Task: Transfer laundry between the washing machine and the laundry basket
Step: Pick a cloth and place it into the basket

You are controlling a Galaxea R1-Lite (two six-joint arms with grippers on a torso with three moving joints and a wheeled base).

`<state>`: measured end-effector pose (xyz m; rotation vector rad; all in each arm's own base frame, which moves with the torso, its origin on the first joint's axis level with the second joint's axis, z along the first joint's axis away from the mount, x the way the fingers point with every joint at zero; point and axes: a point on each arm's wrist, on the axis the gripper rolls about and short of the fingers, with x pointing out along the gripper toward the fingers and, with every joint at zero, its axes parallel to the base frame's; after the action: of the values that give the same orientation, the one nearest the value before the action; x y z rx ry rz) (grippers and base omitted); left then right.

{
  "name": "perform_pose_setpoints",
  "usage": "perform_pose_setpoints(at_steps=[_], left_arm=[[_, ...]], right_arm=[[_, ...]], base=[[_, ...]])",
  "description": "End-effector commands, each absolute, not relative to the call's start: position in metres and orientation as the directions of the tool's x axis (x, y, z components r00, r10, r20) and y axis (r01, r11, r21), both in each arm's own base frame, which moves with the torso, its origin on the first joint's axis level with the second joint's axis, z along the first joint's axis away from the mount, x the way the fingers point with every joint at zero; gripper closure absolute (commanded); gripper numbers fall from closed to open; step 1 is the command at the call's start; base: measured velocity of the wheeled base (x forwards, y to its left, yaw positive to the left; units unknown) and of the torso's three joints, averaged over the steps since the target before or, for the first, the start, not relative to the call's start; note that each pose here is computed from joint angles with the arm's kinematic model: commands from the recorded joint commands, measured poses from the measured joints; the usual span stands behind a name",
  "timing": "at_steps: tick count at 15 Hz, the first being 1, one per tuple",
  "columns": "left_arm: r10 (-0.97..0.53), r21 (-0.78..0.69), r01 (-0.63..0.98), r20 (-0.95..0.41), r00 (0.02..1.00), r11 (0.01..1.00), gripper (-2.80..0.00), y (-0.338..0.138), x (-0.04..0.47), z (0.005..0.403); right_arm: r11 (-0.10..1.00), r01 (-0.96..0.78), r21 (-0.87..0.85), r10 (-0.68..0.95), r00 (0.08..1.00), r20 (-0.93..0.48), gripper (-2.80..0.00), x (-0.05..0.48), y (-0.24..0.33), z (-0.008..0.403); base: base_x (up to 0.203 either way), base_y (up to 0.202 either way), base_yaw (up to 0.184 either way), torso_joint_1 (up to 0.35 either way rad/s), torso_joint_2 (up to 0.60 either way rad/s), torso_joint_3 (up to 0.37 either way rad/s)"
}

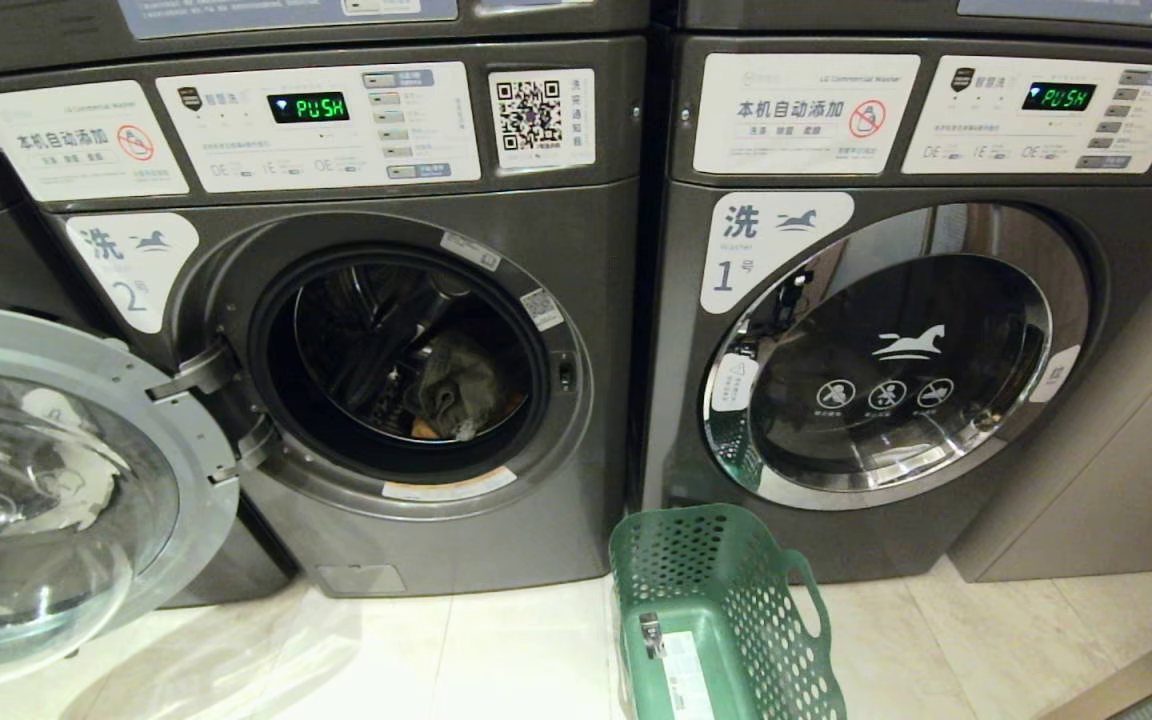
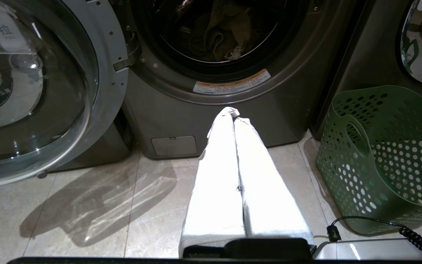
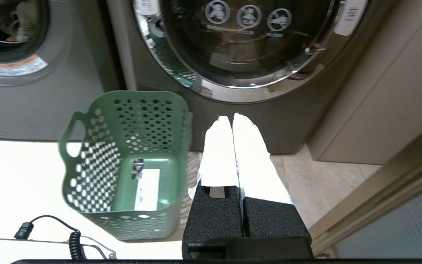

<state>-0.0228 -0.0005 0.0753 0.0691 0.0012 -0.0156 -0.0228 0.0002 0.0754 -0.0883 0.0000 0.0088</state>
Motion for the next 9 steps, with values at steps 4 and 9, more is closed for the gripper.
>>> perform_pose_setpoints(at_steps=[4, 9], left_arm=[[-0.015, 0.069, 0.016, -0.003, 1.000, 0.998, 0.00, -0.0005, -0.0227, 0.0754], [-0.015, 0.067, 0.016, -0.003, 1.000, 0.998, 0.00, -0.0005, -0.0227, 0.0754]], right_arm=[[0.996, -0.009, -0.089, 0.009, 1.000, -0.002, 0.00, -0.0227, 0.0002, 0.0755], [0.996, -0.009, -0.089, 0.009, 1.000, -0.002, 0.00, -0.0227, 0.0002, 0.0755]], base=[[0.000, 0.196, -0.002, 0.003, 0.00, 0.002], [0.000, 0.196, -0.001, 0.005, 0.00, 0.001]])
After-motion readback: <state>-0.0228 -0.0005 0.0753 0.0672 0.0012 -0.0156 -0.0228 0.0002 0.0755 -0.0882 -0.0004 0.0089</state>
